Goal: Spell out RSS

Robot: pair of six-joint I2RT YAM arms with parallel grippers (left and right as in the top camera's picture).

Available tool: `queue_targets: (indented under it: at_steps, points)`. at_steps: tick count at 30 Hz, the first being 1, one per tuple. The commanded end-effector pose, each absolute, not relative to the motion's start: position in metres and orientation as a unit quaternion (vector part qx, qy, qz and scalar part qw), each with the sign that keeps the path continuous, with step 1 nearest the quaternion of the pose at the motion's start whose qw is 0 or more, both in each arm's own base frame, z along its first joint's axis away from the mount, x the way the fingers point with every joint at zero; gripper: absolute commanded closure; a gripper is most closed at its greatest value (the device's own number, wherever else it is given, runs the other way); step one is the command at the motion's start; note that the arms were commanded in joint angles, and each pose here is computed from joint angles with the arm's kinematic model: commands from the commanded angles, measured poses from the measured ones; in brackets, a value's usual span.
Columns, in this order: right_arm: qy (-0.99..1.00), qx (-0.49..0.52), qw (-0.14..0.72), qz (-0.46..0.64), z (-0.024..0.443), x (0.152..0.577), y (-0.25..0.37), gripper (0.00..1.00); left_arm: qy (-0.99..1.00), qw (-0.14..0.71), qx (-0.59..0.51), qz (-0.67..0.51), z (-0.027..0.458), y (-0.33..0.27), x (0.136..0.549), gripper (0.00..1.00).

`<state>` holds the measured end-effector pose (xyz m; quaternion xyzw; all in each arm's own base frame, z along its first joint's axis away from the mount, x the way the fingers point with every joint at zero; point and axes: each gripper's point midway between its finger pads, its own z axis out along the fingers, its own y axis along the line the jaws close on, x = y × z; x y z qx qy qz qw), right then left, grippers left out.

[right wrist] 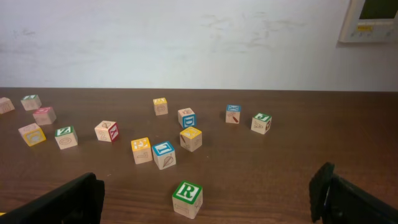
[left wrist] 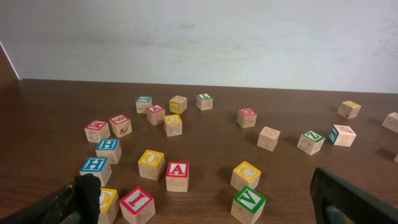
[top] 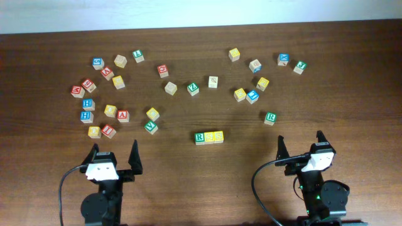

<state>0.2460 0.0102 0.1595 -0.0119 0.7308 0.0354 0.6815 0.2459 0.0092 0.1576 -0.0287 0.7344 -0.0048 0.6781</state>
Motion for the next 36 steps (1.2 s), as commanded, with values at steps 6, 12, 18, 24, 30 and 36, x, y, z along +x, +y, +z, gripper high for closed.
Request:
queue_targets:
  at_steps: [6,12,18,24,30,36]
  points:
    - [0.731,-0.010,0.681,0.037,0.1578,0.2458,0.0095,0.02,0.735,0.677,-0.026,0.010,0.1556,0.0128,0.2455,0.01]
    - [0.731,-0.010,0.681,0.037,0.1578,0.2458,0.0095,0.02,0.734,0.679,-0.023,0.006,0.1564,0.0111,0.2456,0.01]
    - [0.731,-0.010,0.681,0.037,0.1578,0.2458,0.0095,0.02,0.734,0.679,-0.023,0.006,0.1564,0.0111,0.2456,0.01]
    - [0.731,-0.009,0.681,0.037,0.1578,0.2458,0.0095,0.02,0.734,0.679,-0.023,0.006,0.1564,0.0111,0.2456,0.01]
    - [0.731,-0.010,0.681,0.037,0.1578,0.2458,0.0095,0.02,0.734,0.679,-0.023,0.006,0.1564,0.0111,0.2456,0.01]
    - [0.731,-0.010,0.681,0.037,0.1579,0.2457,0.0095,0.02,0.734,0.679,-0.023,0.006,0.1564,0.0111,0.2456,0.01]
